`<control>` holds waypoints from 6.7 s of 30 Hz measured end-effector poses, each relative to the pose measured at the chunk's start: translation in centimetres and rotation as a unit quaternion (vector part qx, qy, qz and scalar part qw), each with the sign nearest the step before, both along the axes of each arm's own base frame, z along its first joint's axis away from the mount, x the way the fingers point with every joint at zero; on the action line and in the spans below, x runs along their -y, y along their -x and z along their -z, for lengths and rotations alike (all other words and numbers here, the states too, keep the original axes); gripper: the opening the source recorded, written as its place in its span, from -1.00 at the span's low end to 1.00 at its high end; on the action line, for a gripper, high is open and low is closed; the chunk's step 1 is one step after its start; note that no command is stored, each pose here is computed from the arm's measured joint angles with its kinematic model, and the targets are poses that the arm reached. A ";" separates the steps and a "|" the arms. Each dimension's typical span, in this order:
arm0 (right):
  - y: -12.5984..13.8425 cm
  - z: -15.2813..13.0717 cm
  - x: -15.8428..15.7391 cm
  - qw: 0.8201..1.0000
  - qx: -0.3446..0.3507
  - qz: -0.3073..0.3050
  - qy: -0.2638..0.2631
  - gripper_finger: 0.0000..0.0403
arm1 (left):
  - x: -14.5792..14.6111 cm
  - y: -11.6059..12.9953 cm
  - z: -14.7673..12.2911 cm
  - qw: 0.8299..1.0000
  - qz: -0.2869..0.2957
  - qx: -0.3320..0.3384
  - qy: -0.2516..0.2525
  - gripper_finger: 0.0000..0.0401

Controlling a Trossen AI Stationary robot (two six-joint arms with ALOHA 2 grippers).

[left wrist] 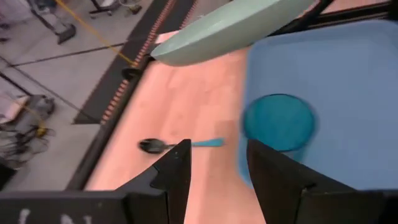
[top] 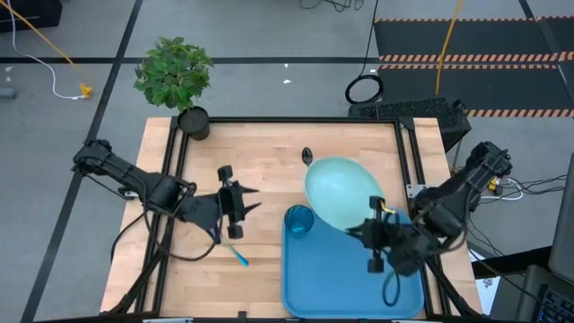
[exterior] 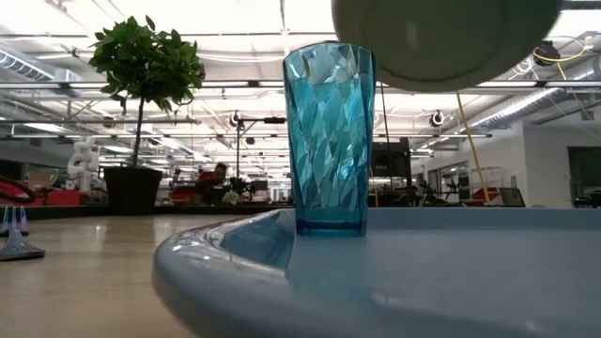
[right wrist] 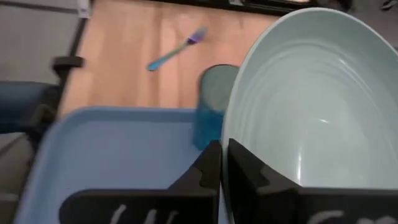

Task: Pick and place plate/cup/fork/spoon on tray
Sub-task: Put the plate into the food tray, then put the fork into the food tray

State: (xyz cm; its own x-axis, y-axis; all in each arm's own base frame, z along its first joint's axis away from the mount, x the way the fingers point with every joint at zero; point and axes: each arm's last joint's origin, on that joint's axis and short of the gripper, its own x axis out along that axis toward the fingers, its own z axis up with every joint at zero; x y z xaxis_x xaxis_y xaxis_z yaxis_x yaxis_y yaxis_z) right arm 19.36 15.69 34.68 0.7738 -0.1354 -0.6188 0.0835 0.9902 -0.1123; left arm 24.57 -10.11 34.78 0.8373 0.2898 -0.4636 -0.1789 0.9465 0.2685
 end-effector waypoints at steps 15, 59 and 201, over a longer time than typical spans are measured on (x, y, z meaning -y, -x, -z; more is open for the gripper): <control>2.7 3.4 -6.5 0.988 -0.076 0.010 -0.137 -1.00 | 5.3 0.3 2.6 0.997 0.029 -0.023 0.064 -0.22; -4.3 13.9 -13.2 0.976 -0.145 -0.039 -0.155 -0.85 | 11.3 0.7 8.8 0.988 0.030 -0.112 0.099 -0.22; -17.4 6.1 9.6 0.974 0.016 0.031 0.224 -0.42 | -6.9 -3.6 4.3 0.946 0.026 -0.294 -0.132 -0.96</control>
